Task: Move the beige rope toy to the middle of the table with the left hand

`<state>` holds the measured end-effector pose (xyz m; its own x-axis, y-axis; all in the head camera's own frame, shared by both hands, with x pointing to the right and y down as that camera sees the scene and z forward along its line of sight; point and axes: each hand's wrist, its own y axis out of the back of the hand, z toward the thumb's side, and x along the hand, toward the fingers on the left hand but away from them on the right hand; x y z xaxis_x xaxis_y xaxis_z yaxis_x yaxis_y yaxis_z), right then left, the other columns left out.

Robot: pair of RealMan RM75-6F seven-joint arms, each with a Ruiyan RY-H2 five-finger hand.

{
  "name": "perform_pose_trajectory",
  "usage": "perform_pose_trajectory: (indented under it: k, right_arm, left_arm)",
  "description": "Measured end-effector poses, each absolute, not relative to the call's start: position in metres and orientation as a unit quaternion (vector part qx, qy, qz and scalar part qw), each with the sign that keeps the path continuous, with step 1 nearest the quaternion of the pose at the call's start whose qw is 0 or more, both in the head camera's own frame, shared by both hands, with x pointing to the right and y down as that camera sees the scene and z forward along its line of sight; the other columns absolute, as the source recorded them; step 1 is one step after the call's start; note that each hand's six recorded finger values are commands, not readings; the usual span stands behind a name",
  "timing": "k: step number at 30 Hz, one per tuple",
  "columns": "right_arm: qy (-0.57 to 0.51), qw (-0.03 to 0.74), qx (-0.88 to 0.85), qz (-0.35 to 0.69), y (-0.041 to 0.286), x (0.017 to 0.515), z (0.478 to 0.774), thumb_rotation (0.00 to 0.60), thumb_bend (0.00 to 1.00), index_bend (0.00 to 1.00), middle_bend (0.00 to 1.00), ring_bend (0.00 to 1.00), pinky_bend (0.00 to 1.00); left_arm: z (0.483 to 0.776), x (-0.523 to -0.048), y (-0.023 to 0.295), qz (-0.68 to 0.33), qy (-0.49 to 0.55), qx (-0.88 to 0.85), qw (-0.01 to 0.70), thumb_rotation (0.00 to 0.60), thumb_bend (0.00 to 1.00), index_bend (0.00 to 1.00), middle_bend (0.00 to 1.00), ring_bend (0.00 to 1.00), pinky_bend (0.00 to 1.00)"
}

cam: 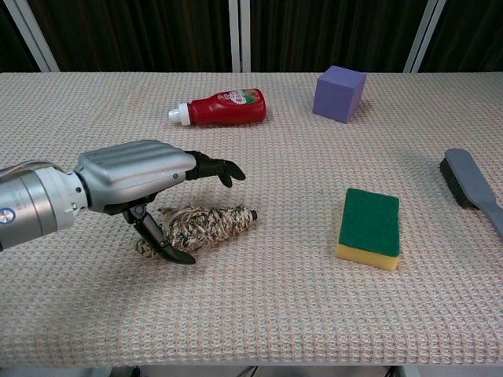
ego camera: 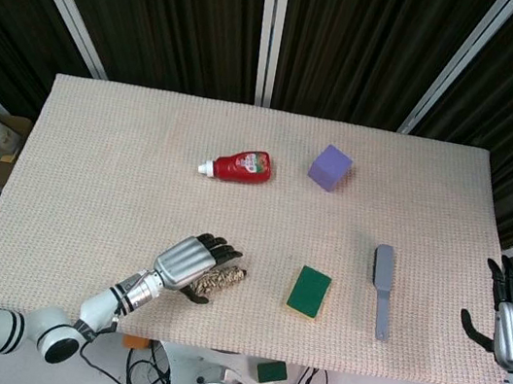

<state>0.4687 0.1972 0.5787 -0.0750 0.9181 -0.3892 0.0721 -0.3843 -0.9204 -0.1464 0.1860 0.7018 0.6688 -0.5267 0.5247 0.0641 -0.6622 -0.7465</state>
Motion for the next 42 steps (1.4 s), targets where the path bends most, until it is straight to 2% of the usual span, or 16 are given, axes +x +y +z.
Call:
perform_pose_trajectory:
  k: [13,14,17,19,24,29,33,39,42]
  right_arm:
    - [-0.425,0.353,-0.582,0.596,0.197,0.470,0.582,0.583,0.33,0.00,0.00,0.00,0.00]
    - [-0.425,0.353,-0.582,0.596,0.197,0.470,0.582,0.583,0.33,0.00,0.00,0.00,0.00]
    - [-0.426,0.352,-0.581,0.597,0.197,0.471,0.582,0.583,0.33,0.00,0.00,0.00,0.00]
    - [-0.426,0.351,-0.581,0.598,0.197,0.472,0.582,0.583,0.33,0.00,0.00,0.00,0.00]
    - [-0.425,0.352,-0.579,0.600,0.198,0.474,0.582,0.585,0.33,0.00,0.00,0.00,0.00]
    - [-0.425,0.352,-0.580,0.600,0.199,0.473,0.582,0.584,0.33,0.00,0.00,0.00,0.00]
    - [-0.423,0.352,-0.581,0.600,0.198,0.471,0.583,0.585,0.33,0.00,0.00,0.00,0.00]
    - [-0.420,0.352,-0.583,0.599,0.196,0.469,0.585,0.584,0.33,0.00,0.00,0.00,0.00]
    - [-0.421,0.354,-0.583,0.598,0.195,0.469,0.583,0.584,0.33,0.00,0.00,0.00,0.00]
  left_arm:
    - [0.705,-0.144,0.186,-0.388,0.136,-0.826,0.386,0.474,0.10,0.21,0.30,0.28,0.42]
    - [0.706,-0.144,0.186,-0.390,0.134,-0.825,0.386,0.486,0.10,0.21,0.31,0.28,0.45]
    - [0.708,-0.144,0.187,-0.392,0.130,-0.824,0.388,0.576,0.14,0.25,0.35,0.33,0.52]
    - [0.709,-0.143,0.187,-0.391,0.132,-0.821,0.395,0.600,0.19,0.30,0.39,0.37,0.57]
    - [0.711,-0.141,0.188,-0.390,0.133,-0.816,0.406,0.600,0.27,0.40,0.46,0.46,0.64]
    - [0.712,-0.141,0.189,-0.389,0.132,-0.815,0.408,0.600,0.30,0.47,0.51,0.51,0.69]
    - [0.707,-0.139,0.186,-0.379,0.146,-0.816,0.410,0.600,0.37,0.55,0.56,0.56,0.73]
    - [0.696,-0.140,0.176,-0.361,0.178,-0.827,0.394,0.600,0.39,0.57,0.58,0.57,0.74]
    - [0.687,-0.140,0.158,-0.347,0.202,-0.829,0.389,0.600,0.38,0.58,0.58,0.58,0.75]
